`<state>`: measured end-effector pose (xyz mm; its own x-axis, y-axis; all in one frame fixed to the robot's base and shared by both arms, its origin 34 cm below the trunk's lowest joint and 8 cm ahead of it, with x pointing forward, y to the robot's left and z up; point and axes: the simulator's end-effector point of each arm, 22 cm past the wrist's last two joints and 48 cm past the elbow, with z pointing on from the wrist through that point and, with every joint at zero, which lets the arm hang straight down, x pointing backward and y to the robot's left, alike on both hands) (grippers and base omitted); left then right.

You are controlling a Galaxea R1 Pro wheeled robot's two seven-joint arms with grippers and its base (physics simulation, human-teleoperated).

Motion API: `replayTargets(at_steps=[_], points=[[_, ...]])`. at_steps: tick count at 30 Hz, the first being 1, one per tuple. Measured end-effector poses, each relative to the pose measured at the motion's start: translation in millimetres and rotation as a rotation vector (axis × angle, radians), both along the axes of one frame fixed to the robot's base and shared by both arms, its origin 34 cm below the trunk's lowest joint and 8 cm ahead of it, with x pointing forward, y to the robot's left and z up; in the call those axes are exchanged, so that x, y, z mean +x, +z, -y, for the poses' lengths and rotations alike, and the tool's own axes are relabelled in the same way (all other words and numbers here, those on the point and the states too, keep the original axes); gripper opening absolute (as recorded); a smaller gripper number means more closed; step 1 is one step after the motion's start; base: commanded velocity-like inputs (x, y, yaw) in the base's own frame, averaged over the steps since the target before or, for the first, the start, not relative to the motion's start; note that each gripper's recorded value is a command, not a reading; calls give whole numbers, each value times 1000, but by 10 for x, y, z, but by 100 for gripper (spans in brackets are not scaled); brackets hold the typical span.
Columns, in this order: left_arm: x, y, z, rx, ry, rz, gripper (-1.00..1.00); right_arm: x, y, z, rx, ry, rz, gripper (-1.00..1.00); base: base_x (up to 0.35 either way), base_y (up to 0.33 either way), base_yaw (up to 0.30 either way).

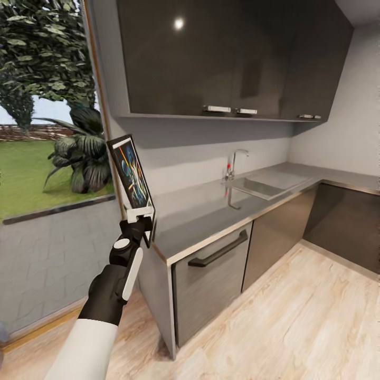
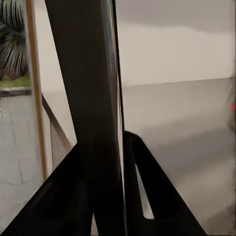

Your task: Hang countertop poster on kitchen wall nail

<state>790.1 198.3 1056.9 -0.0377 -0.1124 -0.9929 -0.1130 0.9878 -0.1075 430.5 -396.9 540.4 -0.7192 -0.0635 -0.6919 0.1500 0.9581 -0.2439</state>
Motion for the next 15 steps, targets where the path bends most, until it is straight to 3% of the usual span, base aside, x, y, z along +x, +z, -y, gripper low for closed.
replayTargets(at_steps=[15], points=[[0, -8, 4, 0, -2, -3, -100, 5, 33, 122, -17, -1, 4, 100, -338, 0, 0]])
